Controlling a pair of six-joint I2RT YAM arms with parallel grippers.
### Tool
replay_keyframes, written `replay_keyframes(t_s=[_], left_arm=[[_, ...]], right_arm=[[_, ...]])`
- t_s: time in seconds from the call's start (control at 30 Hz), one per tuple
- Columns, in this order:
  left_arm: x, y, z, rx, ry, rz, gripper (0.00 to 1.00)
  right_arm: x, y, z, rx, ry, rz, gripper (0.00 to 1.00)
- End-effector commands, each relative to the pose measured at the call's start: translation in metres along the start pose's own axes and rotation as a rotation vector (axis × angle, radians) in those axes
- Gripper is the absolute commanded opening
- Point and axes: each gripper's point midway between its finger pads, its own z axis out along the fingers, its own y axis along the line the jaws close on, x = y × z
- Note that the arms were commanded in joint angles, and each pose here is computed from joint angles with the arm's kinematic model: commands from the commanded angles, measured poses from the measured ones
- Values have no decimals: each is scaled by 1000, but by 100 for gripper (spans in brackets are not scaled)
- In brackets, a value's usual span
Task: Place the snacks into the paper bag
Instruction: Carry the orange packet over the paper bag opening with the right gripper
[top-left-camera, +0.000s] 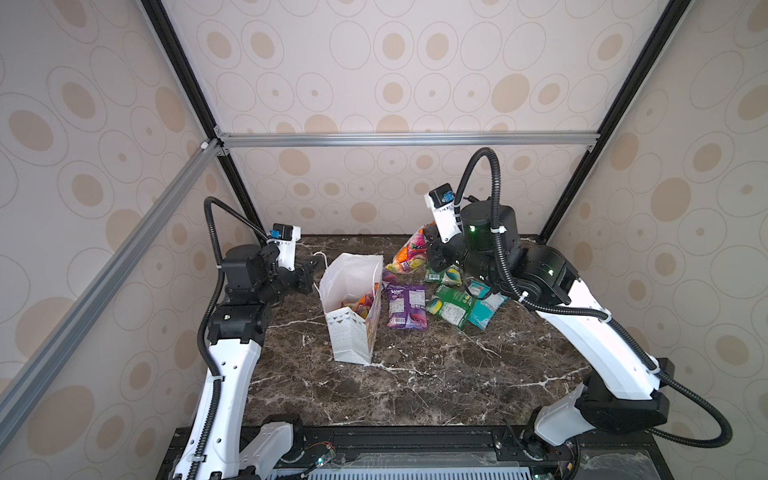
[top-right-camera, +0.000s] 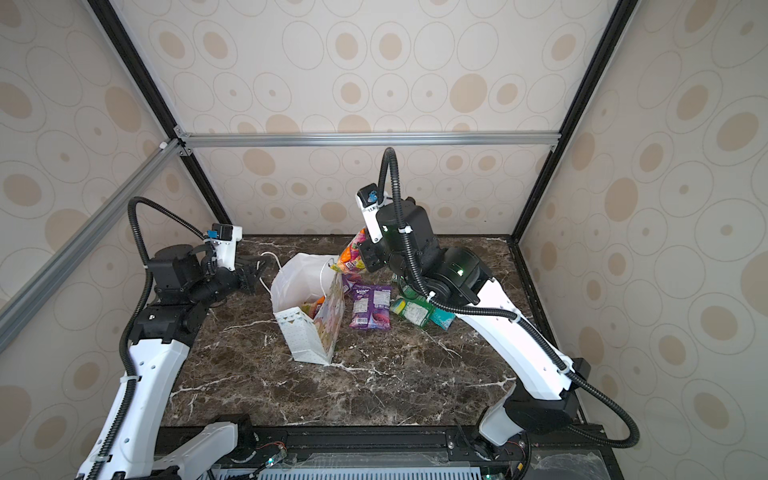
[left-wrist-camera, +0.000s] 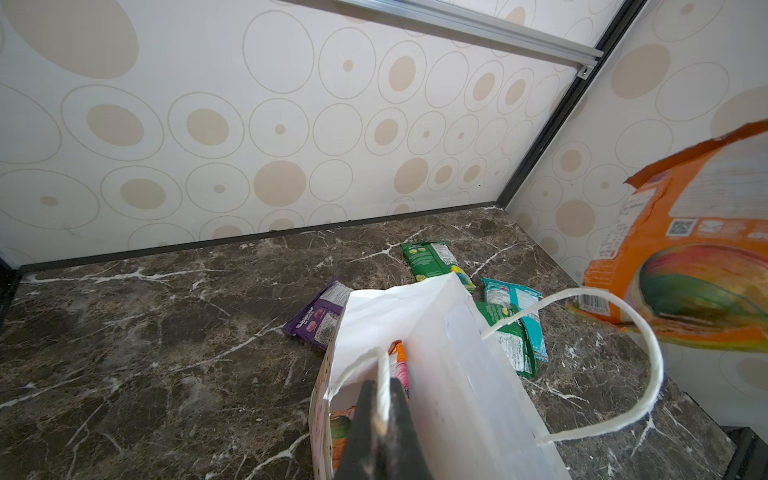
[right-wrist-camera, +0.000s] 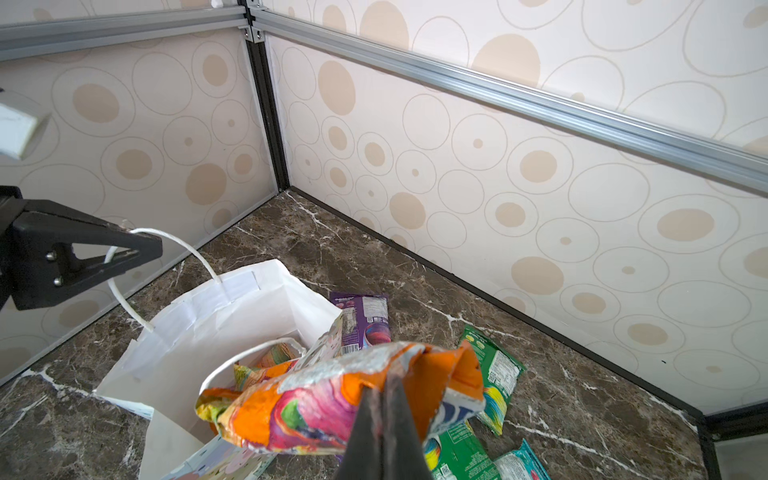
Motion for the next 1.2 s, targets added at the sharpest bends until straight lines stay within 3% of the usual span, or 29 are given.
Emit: replay_keyframes(t_s=[0.0,0.67,0.97,1.17], left_arm=[[-14,-7,-10,13,-53,45,0],[-14,-10,-10,34,-53,48,0],[-14,-9,-10,25,-54,51,0],[-14,-9,-10,23,-53,50,0]], right_arm=[[-35,-2,-7,-8,-110,10,0],[-85,24,30,-62,-254,3,0],[-69,53,46,-197,-200,-21,0],[-40,80,60,-307,-129,-102,0]])
